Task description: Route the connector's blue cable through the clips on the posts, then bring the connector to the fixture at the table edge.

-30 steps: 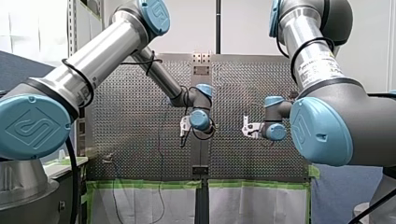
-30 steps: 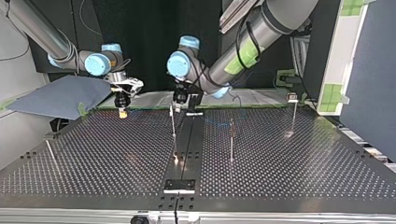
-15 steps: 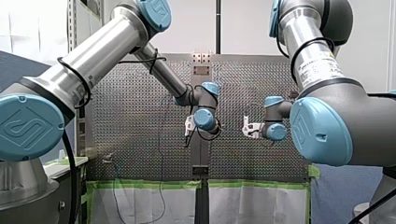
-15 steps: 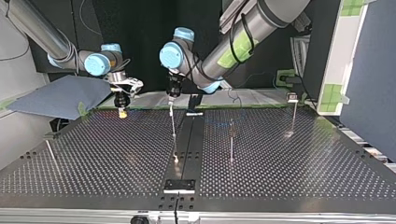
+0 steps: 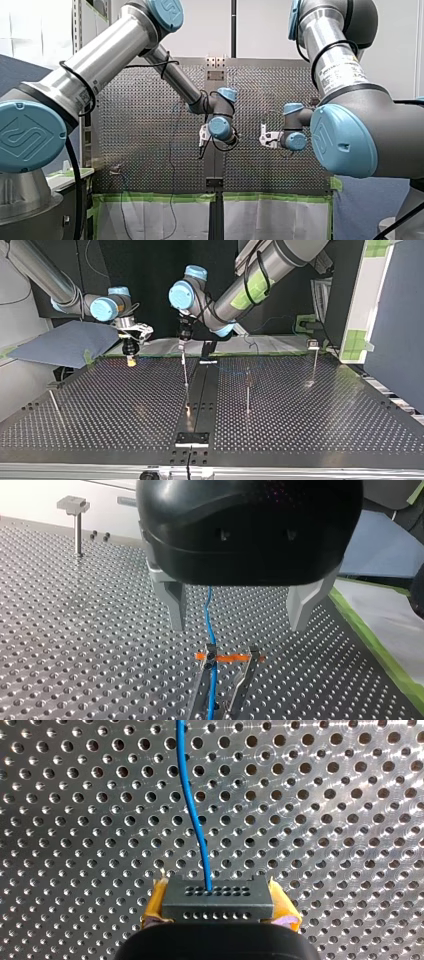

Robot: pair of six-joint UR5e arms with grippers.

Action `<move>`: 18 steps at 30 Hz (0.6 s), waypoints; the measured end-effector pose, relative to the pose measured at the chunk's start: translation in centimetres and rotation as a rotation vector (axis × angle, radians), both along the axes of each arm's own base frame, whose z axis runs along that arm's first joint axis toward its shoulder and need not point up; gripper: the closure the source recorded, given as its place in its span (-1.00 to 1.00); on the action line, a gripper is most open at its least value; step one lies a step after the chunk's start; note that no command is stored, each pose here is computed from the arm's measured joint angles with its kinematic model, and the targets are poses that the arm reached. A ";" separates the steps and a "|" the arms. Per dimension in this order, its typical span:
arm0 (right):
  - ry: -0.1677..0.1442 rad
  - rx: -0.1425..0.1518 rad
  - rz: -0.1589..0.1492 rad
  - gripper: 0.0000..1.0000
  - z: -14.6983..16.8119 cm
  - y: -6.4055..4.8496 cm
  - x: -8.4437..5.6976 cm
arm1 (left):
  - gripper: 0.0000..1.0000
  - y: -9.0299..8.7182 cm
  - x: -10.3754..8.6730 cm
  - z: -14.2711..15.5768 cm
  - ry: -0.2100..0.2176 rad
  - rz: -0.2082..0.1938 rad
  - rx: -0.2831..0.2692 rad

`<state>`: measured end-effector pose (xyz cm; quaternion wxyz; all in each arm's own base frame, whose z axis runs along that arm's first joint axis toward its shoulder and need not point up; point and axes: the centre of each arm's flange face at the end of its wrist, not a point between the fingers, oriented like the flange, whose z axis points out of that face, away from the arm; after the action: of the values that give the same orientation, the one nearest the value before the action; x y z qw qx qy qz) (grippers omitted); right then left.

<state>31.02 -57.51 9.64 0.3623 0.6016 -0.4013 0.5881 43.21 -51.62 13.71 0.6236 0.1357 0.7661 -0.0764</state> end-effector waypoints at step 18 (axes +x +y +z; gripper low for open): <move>0.001 0.008 0.001 1.00 -0.1 0.1 0.0 | -1.00 -0.2 -0.4 0.0 0.001 0.013 -0.008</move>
<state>31.05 -57.40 9.58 0.3599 0.6035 -0.4031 0.5864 42.81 -51.81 13.71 0.6242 0.1283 0.7669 -0.0755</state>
